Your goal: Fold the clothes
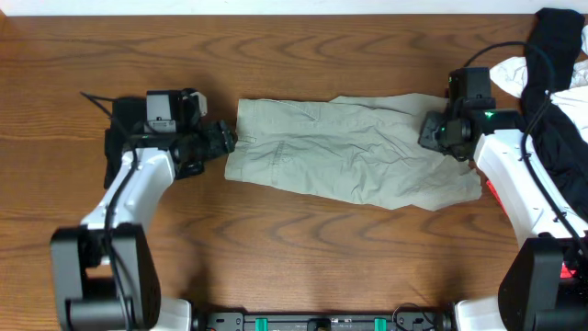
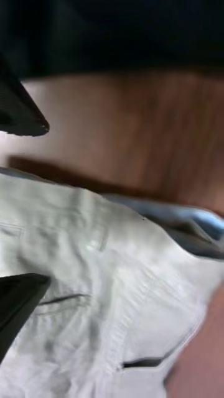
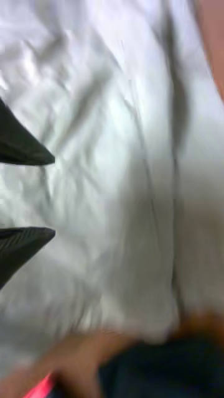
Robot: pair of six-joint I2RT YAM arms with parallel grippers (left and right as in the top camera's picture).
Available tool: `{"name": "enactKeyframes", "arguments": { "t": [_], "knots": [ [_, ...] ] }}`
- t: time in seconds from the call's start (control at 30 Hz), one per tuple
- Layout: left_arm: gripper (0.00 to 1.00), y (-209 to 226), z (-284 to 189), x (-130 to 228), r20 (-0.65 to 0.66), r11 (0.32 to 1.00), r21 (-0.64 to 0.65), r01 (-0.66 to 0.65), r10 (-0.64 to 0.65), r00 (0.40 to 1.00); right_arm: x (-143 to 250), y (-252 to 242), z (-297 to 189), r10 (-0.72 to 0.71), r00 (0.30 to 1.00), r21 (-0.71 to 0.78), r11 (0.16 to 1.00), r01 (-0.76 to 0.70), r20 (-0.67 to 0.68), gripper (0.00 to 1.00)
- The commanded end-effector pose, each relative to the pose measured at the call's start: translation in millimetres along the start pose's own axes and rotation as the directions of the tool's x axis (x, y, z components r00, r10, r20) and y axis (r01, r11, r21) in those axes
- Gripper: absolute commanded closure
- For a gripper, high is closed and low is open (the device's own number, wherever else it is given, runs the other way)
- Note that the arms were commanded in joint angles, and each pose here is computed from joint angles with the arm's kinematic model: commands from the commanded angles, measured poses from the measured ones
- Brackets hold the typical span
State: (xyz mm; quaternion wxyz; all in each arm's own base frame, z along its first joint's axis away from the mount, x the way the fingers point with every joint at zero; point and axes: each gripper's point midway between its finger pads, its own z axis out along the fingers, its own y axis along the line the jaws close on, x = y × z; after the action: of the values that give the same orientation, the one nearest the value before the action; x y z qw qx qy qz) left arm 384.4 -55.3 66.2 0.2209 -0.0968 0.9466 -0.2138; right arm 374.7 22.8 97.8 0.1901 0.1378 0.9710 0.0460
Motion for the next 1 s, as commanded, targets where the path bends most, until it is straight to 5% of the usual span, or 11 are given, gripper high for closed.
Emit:
{"name": "enactKeyframes", "arguments": {
  "t": [0.0,0.43,0.77,0.97],
  "knots": [
    [0.29,-15.9,18.9,9.7,-0.044,0.986,0.143,-0.083,0.09,0.995,20.1,29.0,4.5,-0.111,0.991,-0.149,0.984,0.099,-0.077,0.74],
    [0.23,-33.2,67.1,18.2,-0.052,0.913,0.391,-0.118,0.15,0.987,82.2,19.0,67.2,-0.15,0.938,-0.103,0.987,0.124,-0.311,0.74],
    [0.24,-31.7,92.6,44.4,-0.133,0.913,0.399,-0.088,0.153,0.979,84.6,17.3,83.8,-0.149,0.935,-0.096,0.988,0.124,-0.323,0.73],
    [0.43,-58.9,89.3,59.5,-0.166,0.864,0.495,-0.088,0.193,0.967,84.4,17.0,83.8,-0.148,0.935,-0.096,0.988,0.123,-0.323,0.72]
  ]
}}
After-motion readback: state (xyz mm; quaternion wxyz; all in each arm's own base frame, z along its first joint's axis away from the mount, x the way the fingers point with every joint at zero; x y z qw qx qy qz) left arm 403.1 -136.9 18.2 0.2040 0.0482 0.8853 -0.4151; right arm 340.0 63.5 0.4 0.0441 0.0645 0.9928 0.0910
